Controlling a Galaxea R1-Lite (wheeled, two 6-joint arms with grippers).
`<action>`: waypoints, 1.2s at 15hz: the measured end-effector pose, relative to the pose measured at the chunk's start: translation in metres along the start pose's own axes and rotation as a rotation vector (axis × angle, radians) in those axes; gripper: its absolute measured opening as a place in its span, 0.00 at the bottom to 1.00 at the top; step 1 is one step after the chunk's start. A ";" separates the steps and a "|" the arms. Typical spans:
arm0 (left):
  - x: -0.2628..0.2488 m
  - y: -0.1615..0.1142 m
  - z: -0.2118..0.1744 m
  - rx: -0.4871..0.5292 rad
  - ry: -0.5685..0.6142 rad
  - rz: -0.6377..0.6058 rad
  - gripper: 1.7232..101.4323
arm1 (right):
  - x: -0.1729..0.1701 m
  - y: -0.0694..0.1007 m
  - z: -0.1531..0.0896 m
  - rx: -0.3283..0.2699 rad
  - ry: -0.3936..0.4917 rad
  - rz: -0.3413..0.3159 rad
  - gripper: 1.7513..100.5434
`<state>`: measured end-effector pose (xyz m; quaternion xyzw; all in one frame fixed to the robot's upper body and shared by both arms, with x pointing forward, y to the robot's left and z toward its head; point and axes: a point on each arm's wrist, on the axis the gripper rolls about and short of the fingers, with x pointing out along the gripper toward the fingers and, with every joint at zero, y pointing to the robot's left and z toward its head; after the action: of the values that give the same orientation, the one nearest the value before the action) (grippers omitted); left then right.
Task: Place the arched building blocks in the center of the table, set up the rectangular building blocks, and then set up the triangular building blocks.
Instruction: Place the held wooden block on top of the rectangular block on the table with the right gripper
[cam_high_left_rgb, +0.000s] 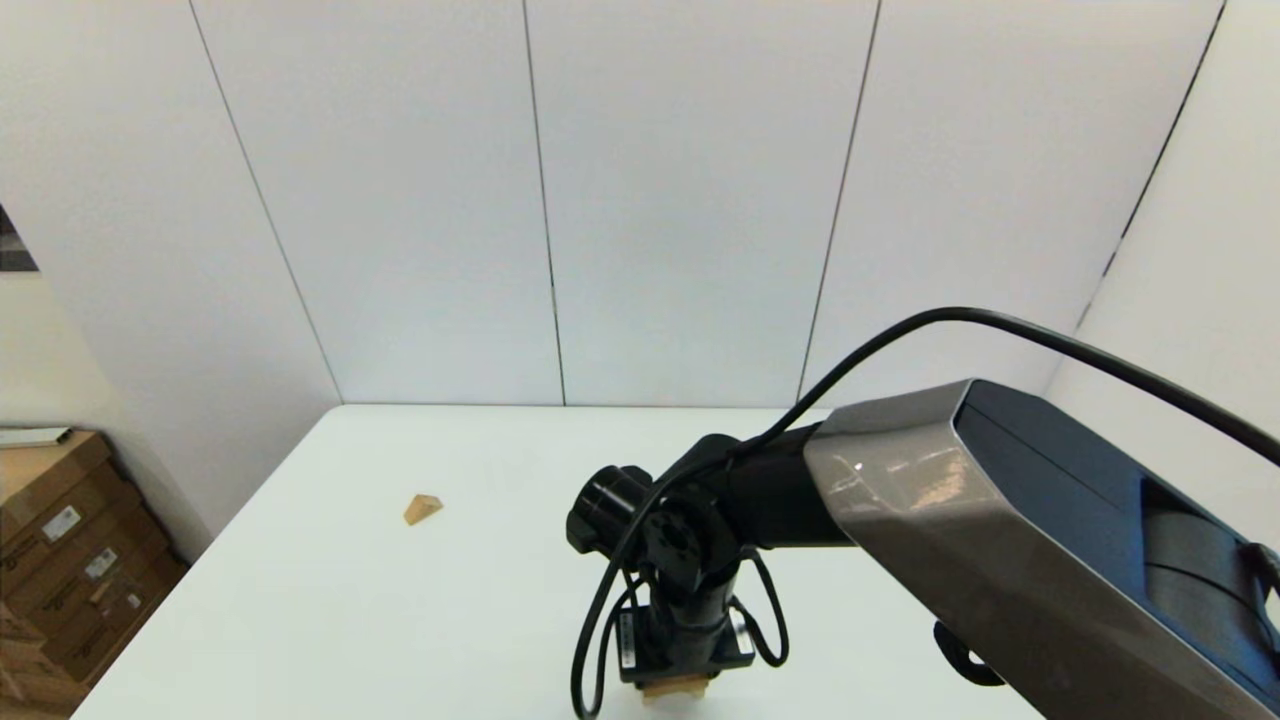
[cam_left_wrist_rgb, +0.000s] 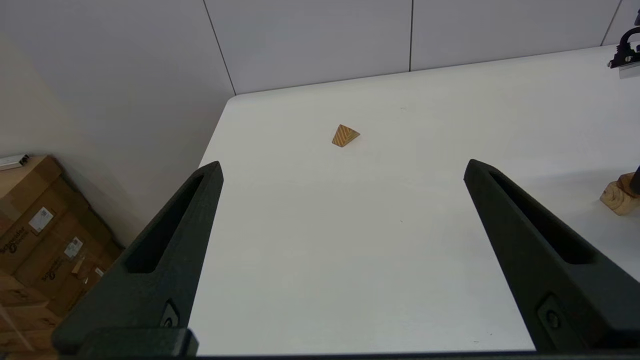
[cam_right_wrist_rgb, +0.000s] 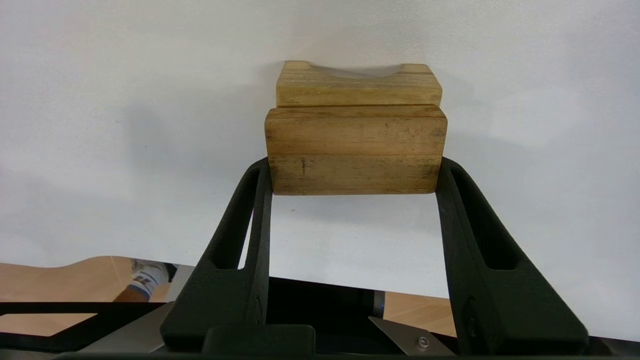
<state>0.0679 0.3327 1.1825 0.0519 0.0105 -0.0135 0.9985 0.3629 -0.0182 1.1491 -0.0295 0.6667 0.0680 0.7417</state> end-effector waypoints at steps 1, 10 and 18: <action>0.000 0.000 0.000 0.000 0.000 -0.001 0.96 | 0.000 0.000 0.000 0.000 0.000 0.000 0.53; 0.000 0.000 0.000 0.001 0.000 0.000 0.96 | 0.000 0.000 0.000 -0.001 -0.002 -0.001 0.53; 0.000 0.000 0.000 0.001 0.000 -0.001 0.96 | 0.000 0.000 0.000 -0.001 -0.003 -0.003 0.53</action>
<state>0.0679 0.3327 1.1825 0.0524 0.0104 -0.0140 0.9985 0.3630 -0.0182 1.1491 -0.0308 0.6656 0.0675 0.7426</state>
